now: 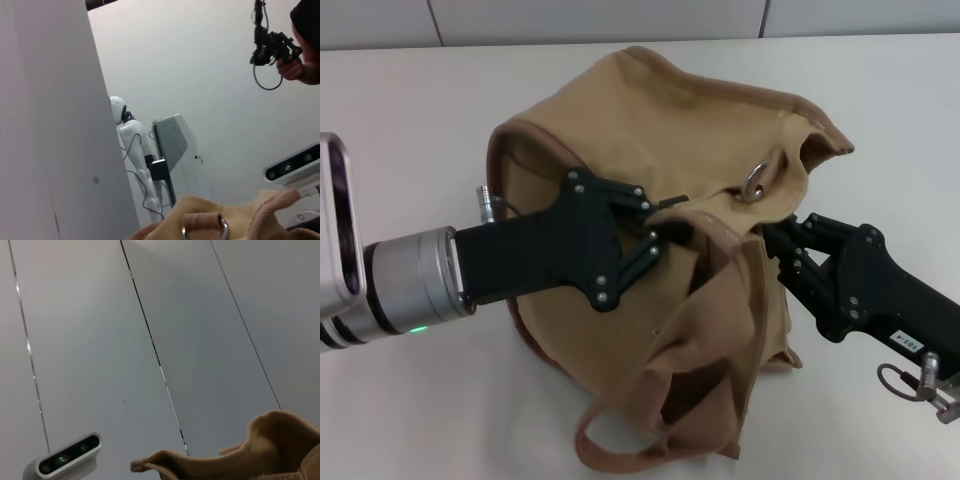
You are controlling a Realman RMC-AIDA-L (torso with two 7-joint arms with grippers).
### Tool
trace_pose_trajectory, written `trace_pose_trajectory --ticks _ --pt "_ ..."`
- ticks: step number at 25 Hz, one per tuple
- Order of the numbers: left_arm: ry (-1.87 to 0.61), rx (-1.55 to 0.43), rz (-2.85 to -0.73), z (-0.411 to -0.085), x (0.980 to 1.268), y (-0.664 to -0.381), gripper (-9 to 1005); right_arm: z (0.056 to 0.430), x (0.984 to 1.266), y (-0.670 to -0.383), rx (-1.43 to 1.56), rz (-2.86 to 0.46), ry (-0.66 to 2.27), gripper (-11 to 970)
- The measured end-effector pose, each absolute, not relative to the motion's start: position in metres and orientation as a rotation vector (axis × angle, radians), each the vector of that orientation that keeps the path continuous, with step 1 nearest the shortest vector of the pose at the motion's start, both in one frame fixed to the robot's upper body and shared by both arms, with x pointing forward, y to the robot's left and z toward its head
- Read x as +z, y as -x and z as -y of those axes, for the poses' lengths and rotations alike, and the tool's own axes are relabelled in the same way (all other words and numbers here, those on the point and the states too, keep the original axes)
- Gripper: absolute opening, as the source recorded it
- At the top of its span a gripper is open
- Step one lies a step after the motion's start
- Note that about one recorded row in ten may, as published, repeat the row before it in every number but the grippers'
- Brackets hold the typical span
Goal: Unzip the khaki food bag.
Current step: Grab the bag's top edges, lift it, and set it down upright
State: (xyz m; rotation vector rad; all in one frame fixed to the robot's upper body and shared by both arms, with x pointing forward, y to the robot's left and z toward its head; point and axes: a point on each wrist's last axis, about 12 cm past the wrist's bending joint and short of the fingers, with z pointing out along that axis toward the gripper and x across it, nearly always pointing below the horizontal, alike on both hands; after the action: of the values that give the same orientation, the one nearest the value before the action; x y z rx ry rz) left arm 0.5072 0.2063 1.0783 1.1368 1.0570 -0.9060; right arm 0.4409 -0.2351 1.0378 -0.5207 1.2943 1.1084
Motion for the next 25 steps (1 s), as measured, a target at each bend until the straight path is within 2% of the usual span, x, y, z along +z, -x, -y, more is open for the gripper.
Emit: trace_pose_trajectory --ticks 12,22,25 --pt "-1.141 -0.903 -1.046 -0.204 1.079 -0.507 52 0.234 1.038 -0.445 1.110 -1.308 0.525 107" --pt "-1.048 -0.832 -1.081 -0.212 1.080 -0.516 53 0.240 1.036 -0.441 1.104 -1.321 0.590 -6" --pt "-1.020 -0.820 -1.082 -0.215 1.082 -0.516 53 0.248 1.037 -0.437 1.100 -1.315 0.601 -2"
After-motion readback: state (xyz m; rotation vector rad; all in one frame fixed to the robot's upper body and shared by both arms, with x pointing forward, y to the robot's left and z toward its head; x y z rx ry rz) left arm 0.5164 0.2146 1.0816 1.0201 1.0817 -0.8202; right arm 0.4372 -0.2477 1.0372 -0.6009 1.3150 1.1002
